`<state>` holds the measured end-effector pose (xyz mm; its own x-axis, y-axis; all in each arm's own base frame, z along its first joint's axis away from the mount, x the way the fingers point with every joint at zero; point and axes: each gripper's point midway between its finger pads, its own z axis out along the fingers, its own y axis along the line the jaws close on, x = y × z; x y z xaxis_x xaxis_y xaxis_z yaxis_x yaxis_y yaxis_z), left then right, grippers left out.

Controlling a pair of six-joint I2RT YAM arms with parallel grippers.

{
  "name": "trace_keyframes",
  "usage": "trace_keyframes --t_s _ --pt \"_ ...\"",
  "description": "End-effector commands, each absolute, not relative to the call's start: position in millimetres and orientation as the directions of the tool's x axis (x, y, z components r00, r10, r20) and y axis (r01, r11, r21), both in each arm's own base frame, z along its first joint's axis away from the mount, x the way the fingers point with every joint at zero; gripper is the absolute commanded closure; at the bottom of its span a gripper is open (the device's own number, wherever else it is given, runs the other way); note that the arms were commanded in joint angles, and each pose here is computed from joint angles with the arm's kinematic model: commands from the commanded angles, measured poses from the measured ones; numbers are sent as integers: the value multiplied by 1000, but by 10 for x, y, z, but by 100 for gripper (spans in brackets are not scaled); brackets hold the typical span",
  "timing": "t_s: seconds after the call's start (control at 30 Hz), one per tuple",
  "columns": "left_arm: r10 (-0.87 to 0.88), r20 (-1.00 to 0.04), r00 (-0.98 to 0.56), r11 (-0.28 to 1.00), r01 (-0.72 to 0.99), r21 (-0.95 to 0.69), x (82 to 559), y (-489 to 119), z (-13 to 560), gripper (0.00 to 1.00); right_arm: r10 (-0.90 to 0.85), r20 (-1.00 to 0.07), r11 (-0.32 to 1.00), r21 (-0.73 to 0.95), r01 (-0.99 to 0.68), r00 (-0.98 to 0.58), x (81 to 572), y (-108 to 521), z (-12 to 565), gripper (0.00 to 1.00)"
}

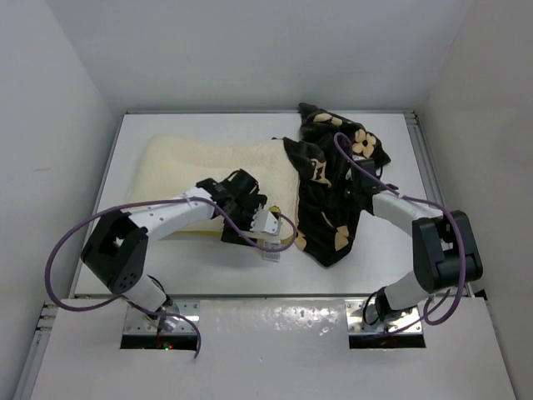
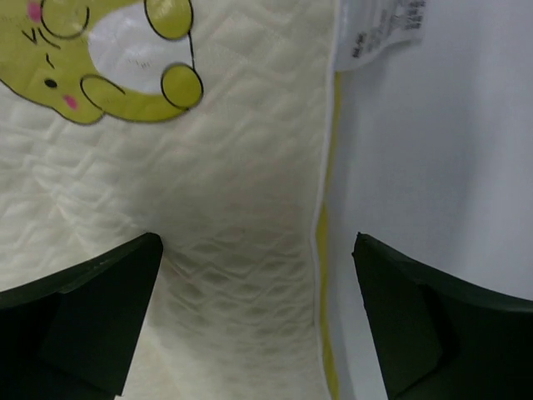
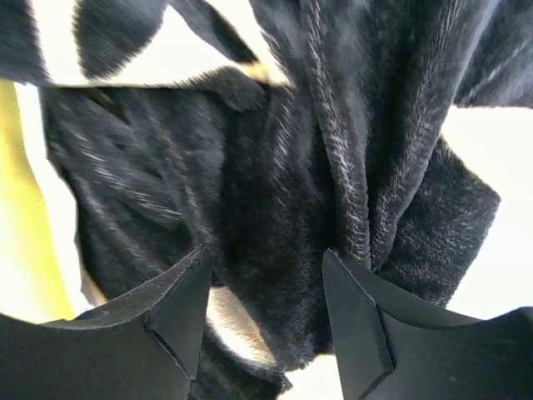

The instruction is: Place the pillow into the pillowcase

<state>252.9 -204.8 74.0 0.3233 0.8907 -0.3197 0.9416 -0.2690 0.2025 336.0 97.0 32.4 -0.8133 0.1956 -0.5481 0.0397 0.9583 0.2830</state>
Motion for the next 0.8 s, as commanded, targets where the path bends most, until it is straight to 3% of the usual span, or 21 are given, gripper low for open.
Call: trace_keyframes --t_s 0.0,0.2,0.27,0.33,0.37,0.4,0.47,0.63,0.77 --pt "871 -325 368 -202 871 447 3003 -2414 867 0 190 -552 968 243 62 -812 3351 917 216 45" --pt "892 -301 336 -174 872 457 2963 -2427 365 0 190 -529 969 236 71 -827 3211 910 60 69" --pt "912 -306 274 -108 879 464 3018 -2390 230 1 185 -524 970 235 68 -831 3187 920 50 85" --pt "924 -313 219 -61 894 443 3052 -2379 137 10 173 -532 972 228 56 -829 3171 934 88 100" --pt "930 -307 204 -60 906 419 3032 -2371 104 21 170 -560 974 221 52 -811 3191 920 183 100" --pt "934 -303 188 -55 915 399 3035 -2381 64 58 165 -583 978 199 57 -795 3203 888 239 100" --pt "938 -312 153 -32 932 361 3056 -2440 143 100 157 -645 982 184 47 -748 3212 872 469 100" --pt "893 -442 88 41 961 274 3195 -2699 735 100 161 -770 983 183 28 -617 3178 871 992 100" --pt "865 -491 103 11 974 225 3032 -2875 1182 100 187 -818 971 237 -23 -544 3091 1014 1282 100"
